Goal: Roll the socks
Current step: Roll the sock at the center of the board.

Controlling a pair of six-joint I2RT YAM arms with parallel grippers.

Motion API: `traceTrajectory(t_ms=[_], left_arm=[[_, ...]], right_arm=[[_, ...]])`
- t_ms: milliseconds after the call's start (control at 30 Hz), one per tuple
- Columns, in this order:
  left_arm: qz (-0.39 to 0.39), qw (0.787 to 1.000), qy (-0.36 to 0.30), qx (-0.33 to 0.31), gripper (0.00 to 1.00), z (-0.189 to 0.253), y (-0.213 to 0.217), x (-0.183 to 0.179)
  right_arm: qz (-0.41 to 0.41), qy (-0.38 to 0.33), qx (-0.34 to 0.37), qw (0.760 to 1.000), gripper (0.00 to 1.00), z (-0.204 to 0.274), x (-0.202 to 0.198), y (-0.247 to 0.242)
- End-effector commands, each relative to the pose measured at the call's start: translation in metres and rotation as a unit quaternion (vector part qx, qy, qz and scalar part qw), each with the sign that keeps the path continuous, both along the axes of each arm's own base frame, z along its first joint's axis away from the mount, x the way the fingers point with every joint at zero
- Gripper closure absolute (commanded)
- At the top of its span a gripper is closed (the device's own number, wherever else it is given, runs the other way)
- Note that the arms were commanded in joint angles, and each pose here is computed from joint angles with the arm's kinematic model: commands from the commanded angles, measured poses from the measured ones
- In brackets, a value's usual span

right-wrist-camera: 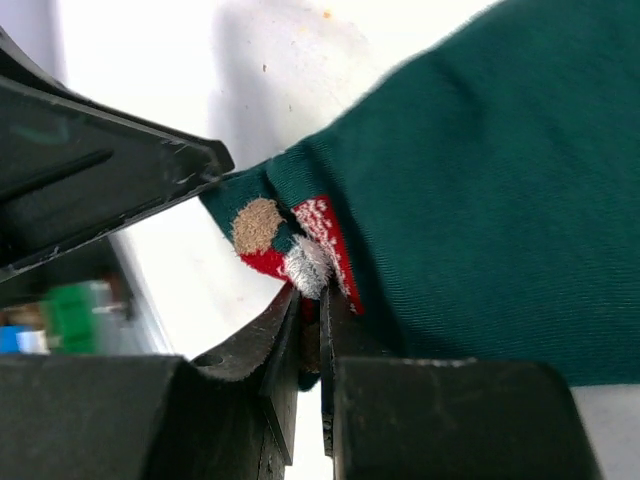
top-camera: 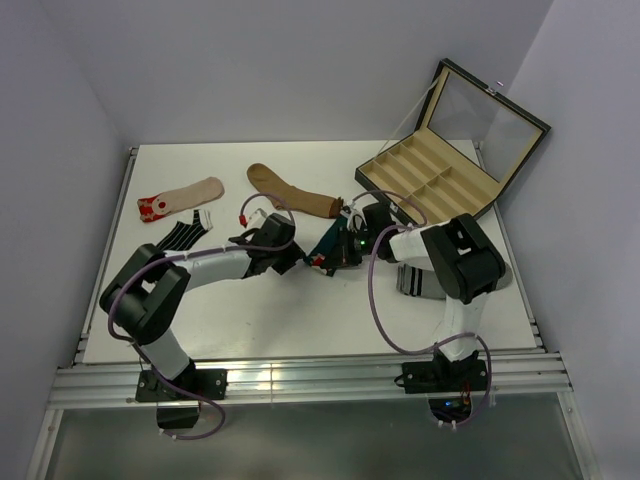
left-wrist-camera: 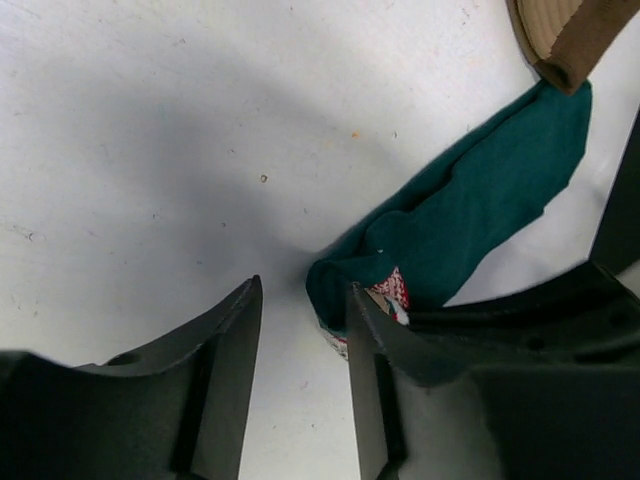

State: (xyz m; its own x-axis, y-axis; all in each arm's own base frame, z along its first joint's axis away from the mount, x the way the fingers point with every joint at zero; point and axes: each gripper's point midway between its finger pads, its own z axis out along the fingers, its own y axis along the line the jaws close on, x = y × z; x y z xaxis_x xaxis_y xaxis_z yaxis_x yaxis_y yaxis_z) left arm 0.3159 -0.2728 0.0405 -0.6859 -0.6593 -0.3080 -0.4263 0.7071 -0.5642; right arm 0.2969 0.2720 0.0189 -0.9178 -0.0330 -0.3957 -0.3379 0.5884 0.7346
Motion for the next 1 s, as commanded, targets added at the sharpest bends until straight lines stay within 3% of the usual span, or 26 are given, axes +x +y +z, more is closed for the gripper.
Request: traceTrajectory(t_ms=[0,300,500,967], left_arm=[[0.008,0.999,-0.031,-0.030,0.54,0.021,-0.004,0.006],[-0.004,0.998,-0.039,-0.044,0.46,0.023,-0.013,0.001],[-0.002,0.993,-0.094,-0.065,0.43,0.044,-0.022,0.005],[-0.024,0.999,-0.047,-0.009,0.58,-0.002,-0.031,0.002]], right_arm=[[-0.029,0.106,0.026,0.994,1.00,-0.022,-0.018,-0.012],[-0.058,0.156,0.024,0.986,1.00,-0.042,-0.019,-0.022],[-0.066,0.157,0.022,0.985,1.00,-0.043,-0.018,-0.024],[-0.075,0.149,0.017,0.986,1.00,-0.041,-0.015,-0.027]])
